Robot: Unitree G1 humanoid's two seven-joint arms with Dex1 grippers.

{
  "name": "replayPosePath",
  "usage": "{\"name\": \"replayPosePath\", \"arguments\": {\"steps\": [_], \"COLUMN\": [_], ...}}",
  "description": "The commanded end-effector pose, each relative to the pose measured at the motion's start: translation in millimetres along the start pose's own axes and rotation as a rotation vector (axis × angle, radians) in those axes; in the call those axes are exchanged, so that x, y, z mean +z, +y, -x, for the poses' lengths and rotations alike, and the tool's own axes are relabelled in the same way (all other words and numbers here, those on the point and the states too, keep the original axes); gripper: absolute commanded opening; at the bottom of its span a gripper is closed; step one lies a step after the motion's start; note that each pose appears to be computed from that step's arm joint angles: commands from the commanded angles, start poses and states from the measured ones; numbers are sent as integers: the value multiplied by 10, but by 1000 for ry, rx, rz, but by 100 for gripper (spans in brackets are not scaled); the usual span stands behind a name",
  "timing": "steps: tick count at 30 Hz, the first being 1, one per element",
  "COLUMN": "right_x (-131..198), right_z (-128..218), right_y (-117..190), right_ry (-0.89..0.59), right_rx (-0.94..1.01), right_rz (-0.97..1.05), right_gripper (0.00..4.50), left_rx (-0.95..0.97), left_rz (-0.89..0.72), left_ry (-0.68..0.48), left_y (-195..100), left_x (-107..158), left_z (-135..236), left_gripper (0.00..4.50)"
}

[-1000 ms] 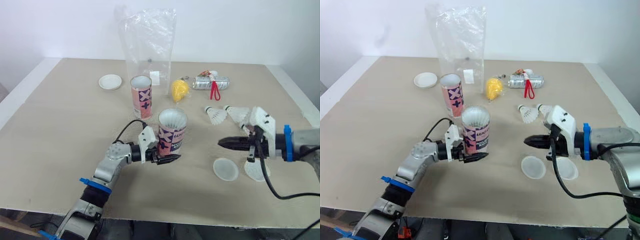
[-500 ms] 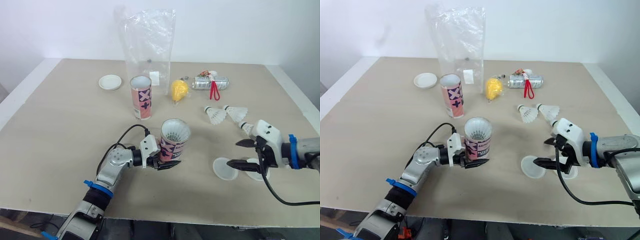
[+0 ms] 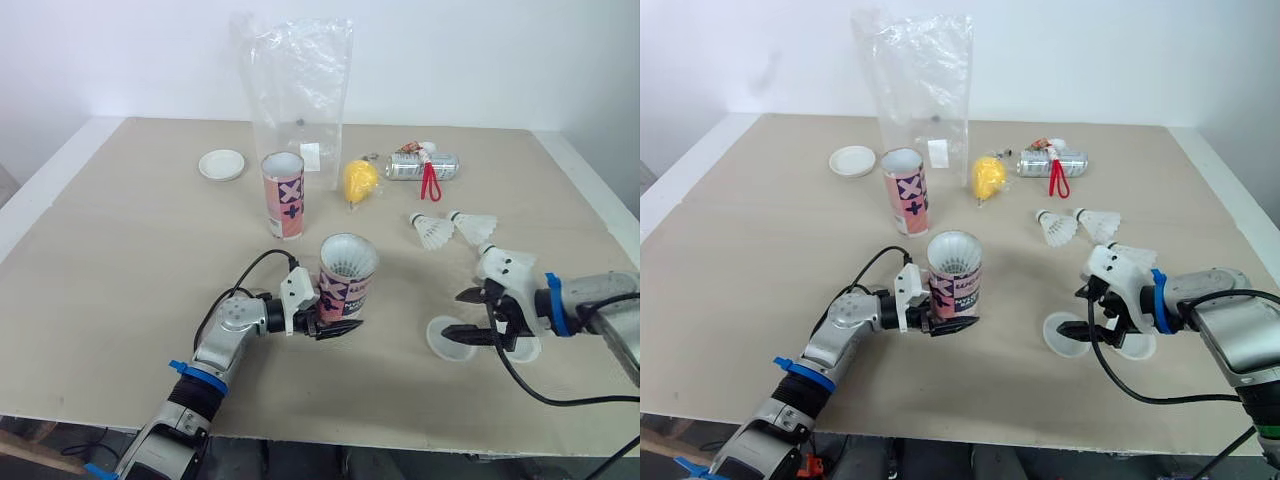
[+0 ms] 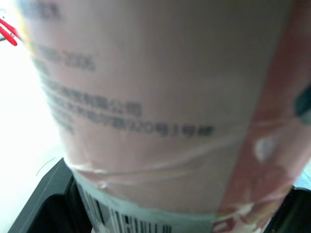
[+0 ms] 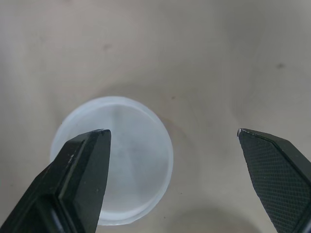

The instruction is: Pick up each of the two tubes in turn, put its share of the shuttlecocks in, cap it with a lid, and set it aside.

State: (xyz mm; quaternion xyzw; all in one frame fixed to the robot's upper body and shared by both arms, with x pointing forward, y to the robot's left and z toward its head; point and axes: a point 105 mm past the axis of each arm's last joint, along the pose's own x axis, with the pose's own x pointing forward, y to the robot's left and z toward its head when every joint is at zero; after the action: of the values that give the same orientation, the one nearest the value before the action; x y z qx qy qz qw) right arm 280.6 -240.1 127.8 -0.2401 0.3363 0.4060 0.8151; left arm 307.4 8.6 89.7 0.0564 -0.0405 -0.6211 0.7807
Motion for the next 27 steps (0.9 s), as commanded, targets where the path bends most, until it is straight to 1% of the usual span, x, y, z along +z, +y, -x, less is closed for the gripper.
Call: {"name": "replayPosePath", "arguments": {"steps": [1, 8, 11, 12, 13, 14, 15, 16, 17, 18, 19, 21, 27], "right_x": [61, 55, 39, 35, 19, 9, -2, -9, -10, -12, -15, -23, 1], "right_z": [17, -46, -60, -61, -59, -57, -56, -56, -56, -55, -53, -46, -11], "right_y": [-28, -28, -25, -27, -23, -19, -6, 2, 5, 10, 13, 21, 67], "right_ry": [-3, 6, 14, 15, 24, 29, 34, 37, 36, 36, 38, 41, 19], "right_rx": [-12, -7, -5, -5, -2, 0, 7, 11, 12, 14, 14, 16, 29], "right_rz": [36, 60, 79, 81, 88, 92, 99, 104, 105, 106, 111, 119, 167], "right_gripper": [446, 446, 369, 321, 263, 221, 217, 138, 117, 75, 50, 12, 12], "left_rx": [-31, -44, -42, -42, -41, -41, -40, -40, -39, -38, -37, -43, -58], "left_rz": [39, 10, 5, 4, 3, 3, 3, 3, 3, 4, 8, 15, 19], "left_ry": [30, 64, 68, 68, 69, 71, 73, 75, 76, 77, 79, 84, 95], "left_y": [-87, -101, -92, -90, -86, -83, -78, -75, -71, -68, -66, -71, -81], "left_x": [-101, -129, -130, -130, -128, -129, -130, -132, -133, -136, -140, -153, -165], "left_z": [0, 2, 0, -1, -1, -1, -1, -2, -2, -1, 0, 3, 2], "left_gripper": [371, 371, 371, 371, 371, 371, 371, 371, 371, 371, 371, 371, 371]}}
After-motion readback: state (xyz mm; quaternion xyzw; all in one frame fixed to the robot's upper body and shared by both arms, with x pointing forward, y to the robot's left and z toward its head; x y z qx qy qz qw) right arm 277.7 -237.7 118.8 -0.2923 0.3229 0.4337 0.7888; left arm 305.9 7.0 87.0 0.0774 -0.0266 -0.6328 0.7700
